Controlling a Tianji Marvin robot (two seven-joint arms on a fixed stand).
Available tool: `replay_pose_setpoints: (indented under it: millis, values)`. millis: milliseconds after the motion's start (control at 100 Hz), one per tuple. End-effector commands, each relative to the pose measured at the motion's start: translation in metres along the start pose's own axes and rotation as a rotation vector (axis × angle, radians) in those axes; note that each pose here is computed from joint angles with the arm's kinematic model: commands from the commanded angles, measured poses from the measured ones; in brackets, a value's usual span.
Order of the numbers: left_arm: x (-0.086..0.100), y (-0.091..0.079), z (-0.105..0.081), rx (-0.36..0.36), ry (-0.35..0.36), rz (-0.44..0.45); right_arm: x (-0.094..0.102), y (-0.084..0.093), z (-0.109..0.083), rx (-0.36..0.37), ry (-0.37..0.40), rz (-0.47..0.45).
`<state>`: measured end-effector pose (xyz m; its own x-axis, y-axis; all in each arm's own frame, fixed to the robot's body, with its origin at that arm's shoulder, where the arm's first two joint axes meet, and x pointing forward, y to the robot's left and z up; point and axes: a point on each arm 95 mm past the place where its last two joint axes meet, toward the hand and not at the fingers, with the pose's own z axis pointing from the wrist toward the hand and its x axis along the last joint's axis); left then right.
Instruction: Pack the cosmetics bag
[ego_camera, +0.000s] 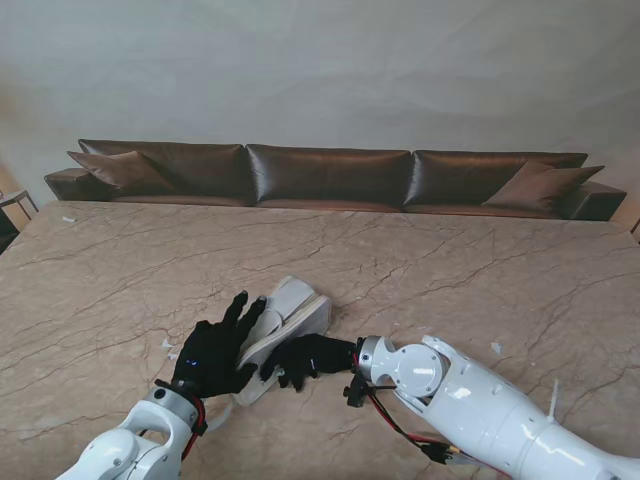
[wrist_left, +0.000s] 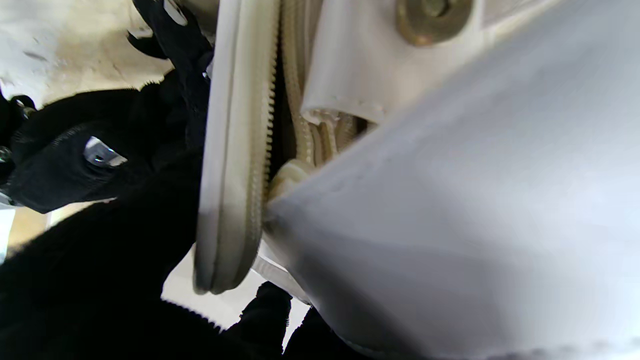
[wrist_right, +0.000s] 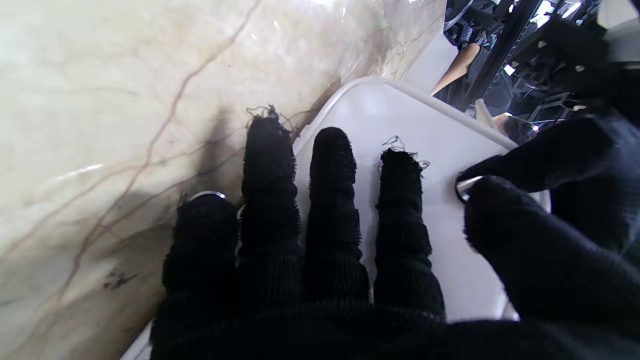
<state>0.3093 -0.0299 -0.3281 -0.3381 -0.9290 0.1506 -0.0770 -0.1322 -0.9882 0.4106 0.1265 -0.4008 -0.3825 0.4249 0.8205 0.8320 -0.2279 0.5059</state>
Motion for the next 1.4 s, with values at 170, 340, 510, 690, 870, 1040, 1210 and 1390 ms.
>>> replay_pose_setpoints:
  millis: [170, 340, 510, 690, 870, 1040, 1210, 1390]
  values:
    - [0.002, 0.016, 0.005, -0.042, -0.045, -0.127, 0.006, -0.001, 0.004, -0.009, 0.022, -0.010]
    - [0.000, 0.017, 0.010, -0.051, -0.061, -0.112, 0.006, -0.001, 0.003, -0.011, 0.024, -0.019]
    - [-0.003, 0.017, 0.012, -0.070, -0.103, -0.104, 0.008, 0.000, -0.005, -0.015, 0.014, -0.046]
    - [-0.007, 0.018, 0.016, -0.065, -0.139, -0.082, 0.011, 0.002, -0.023, -0.036, -0.009, -0.070]
    - [-0.010, 0.020, 0.019, -0.080, -0.139, -0.049, 0.017, 0.006, -0.055, -0.071, -0.056, -0.111]
    - [-0.011, 0.020, 0.022, -0.091, -0.151, -0.058, 0.021, 0.014, -0.086, -0.127, -0.125, -0.135]
    - [-0.017, 0.017, 0.027, -0.041, -0.158, -0.085, 0.020, 0.024, -0.115, -0.187, -0.218, -0.162]
    - [-0.028, 0.006, 0.028, -0.018, -0.121, -0.178, 0.018, 0.034, -0.134, -0.288, -0.343, -0.186]
